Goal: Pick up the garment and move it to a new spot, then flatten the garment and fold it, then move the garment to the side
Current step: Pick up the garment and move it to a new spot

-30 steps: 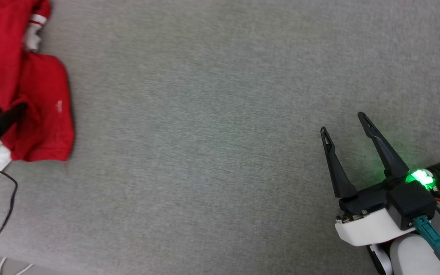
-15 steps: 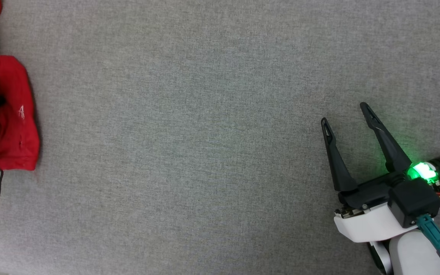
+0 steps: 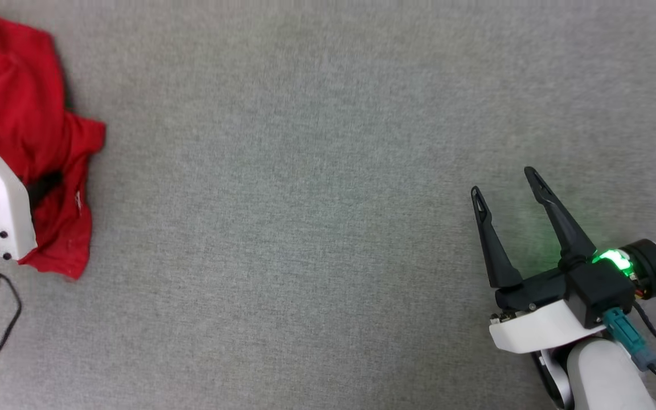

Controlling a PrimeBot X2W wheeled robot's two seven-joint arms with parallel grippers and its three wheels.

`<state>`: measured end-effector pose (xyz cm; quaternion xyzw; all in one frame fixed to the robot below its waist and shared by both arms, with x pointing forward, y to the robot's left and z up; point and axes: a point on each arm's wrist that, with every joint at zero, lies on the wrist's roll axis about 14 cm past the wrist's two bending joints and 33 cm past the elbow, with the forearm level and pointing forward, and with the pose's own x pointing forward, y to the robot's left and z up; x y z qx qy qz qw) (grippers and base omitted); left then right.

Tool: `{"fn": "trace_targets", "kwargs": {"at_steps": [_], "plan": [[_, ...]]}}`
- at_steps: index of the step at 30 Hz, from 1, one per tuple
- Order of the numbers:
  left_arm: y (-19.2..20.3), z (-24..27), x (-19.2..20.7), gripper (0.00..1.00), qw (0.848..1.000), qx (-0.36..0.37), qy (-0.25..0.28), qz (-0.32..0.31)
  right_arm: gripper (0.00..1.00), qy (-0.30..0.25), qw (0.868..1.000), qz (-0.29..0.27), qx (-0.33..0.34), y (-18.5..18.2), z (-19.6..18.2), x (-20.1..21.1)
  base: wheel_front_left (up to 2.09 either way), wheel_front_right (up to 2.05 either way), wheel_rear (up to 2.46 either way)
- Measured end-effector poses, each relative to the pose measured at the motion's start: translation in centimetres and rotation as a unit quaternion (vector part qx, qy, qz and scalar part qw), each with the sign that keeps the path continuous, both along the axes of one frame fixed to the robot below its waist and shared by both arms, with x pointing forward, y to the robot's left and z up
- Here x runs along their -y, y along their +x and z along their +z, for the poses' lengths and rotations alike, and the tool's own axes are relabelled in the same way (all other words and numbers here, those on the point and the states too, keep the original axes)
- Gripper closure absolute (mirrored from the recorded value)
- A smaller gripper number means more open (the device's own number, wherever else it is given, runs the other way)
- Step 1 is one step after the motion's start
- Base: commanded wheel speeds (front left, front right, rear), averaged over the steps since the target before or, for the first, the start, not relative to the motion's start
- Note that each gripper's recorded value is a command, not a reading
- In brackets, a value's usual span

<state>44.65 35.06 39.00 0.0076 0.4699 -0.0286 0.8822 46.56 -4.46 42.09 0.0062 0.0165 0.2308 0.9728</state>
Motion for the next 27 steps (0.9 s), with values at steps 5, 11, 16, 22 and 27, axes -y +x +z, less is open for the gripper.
{"fn": "trace_targets", "kwargs": {"at_steps": [5, 11, 16, 22, 27], "plan": [[1.3, 2.7, 3.1, 1.00, 0.995, 0.066, 0.002, -0.070, 0.00, 0.004, 1.000, -0.016, 0.009, -0.7, 1.7, 1.0, 0.00, 0.00, 0.00], [3.0, 5.6, 9.1, 1.00, 0.979, 0.139, -0.030, -0.148, 0.00, 0.020, 0.998, -0.050, 0.035, -1.5, 4.8, 3.2, 0.00, 0.00, 0.00], [3.8, 7.2, 14.6, 1.00, 0.959, 0.178, -0.055, -0.214, 0.00, 0.026, 0.995, -0.080, 0.052, -2.6, 6.9, 5.4, 0.00, 0.00, 0.00], [4.0, 9.0, 25.4, 1.00, 0.915, 0.224, -0.126, -0.310, 0.00, 0.024, 0.988, -0.136, 0.074, -4.4, 9.1, 9.5, 0.00, 0.00, 0.00], [2.7, 10.2, 33.7, 1.00, 0.884, 0.240, -0.206, -0.345, 0.00, 0.020, 0.980, -0.180, 0.085, -6.0, 10.2, 12.6, 0.00, 0.00, 0.00]]}}
